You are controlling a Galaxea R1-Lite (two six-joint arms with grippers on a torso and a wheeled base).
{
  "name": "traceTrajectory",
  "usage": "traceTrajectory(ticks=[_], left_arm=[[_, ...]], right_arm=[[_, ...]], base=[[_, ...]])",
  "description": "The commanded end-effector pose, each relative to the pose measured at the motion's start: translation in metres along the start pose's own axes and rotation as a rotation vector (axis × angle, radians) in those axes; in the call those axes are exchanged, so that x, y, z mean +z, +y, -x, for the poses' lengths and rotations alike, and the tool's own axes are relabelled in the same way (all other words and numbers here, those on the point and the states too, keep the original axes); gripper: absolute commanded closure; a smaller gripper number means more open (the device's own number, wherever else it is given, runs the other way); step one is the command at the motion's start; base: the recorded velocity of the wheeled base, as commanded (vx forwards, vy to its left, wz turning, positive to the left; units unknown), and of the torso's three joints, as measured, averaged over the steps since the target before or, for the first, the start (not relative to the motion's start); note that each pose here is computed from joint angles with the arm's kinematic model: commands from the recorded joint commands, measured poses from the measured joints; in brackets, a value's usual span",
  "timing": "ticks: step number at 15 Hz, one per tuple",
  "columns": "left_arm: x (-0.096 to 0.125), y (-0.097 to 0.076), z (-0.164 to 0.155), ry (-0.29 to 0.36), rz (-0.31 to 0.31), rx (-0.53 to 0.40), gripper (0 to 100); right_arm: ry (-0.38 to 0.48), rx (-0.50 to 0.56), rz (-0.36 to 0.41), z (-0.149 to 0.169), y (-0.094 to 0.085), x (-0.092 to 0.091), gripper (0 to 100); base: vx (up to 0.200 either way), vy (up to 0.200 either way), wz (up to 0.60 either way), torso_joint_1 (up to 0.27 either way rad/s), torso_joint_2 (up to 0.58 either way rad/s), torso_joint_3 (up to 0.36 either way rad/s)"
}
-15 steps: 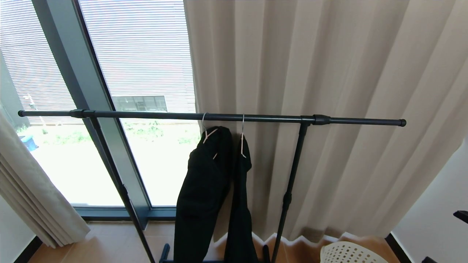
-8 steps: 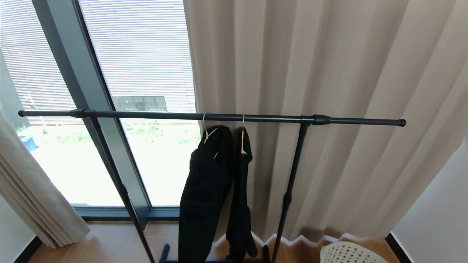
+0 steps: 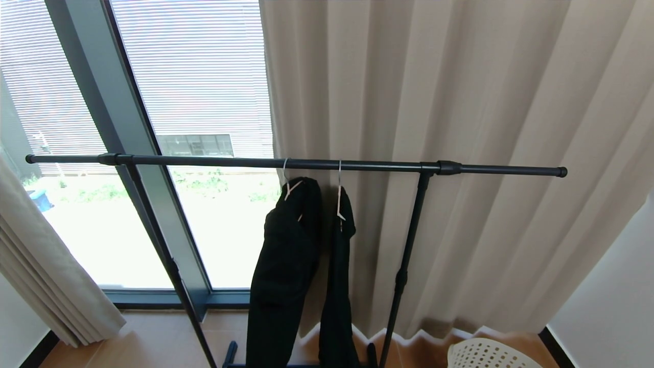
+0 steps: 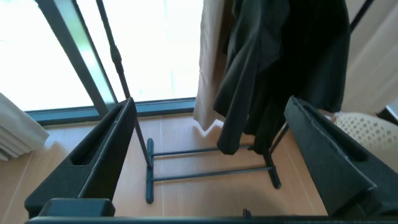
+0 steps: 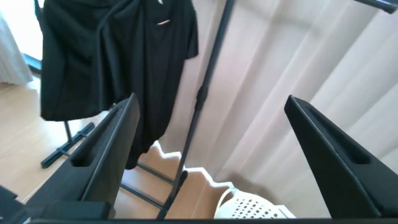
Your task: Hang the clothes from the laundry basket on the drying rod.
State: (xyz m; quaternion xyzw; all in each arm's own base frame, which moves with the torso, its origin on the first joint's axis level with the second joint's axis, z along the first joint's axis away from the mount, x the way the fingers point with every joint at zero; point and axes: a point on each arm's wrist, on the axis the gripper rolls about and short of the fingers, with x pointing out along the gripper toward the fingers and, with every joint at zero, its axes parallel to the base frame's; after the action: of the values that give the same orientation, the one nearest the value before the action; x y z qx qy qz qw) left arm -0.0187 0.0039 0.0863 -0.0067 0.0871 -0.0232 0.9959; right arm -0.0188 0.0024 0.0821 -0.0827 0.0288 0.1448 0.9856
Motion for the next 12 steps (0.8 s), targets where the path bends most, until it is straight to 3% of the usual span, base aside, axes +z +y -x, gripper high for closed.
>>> traceTrajectory(ticks=[1,3,4,5,8,10,12], left_arm=[[-0.0056,-0.0016,-0.0041,-0.014,-0.016,0.086,0],[-0.0079,-0.0027,-0.0033,-0.076,-0.020,0.124,0],[-0.0104,-0.0031,0.0015,-0.145,-0.019,0.101,0],[-0.0110,-0.0033,0.0027,-0.167,-0.015,0.082,0],[-0.0106,-0.0037,0.0029,-0.169,-0.002,0.053,0],[-0.0106,-0.0038,0.0029,-0.169,-0.002,0.047,0],[-0.0106,-0.0038,0.0029,-0.169,-0.001,0.048,0]], right_arm=[[-0.006,-0.099,0.003,0.0014,0.0025,-0.0013,0],[-0.013,-0.164,0.006,0.0023,0.0023,-0.0015,0],[-0.046,-0.187,0.014,0.0049,0.0027,-0.0026,0],[-0.052,-0.178,0.015,0.0052,0.0028,-0.0030,0],[-0.058,-0.226,-0.017,0.0036,0.0016,-0.0057,0],[-0.128,-0.310,-0.053,0.0050,-0.0011,0.0017,0],[-0.112,-0.233,-0.083,0.0042,0.0007,-0.0009,0]], base=[[0.000,0.000,0.00,0.000,0.00,0.000],[0.000,0.000,0.00,0.000,0.00,0.000],[0.000,0.000,0.00,0.000,0.00,0.000],[0.000,0.000,0.00,0.000,0.00,0.000],[0.000,0.000,0.00,0.000,0.00,0.000],[0.000,0.000,0.00,0.000,0.00,0.000],[0.000,0.000,0.00,0.000,0.00,0.000]])
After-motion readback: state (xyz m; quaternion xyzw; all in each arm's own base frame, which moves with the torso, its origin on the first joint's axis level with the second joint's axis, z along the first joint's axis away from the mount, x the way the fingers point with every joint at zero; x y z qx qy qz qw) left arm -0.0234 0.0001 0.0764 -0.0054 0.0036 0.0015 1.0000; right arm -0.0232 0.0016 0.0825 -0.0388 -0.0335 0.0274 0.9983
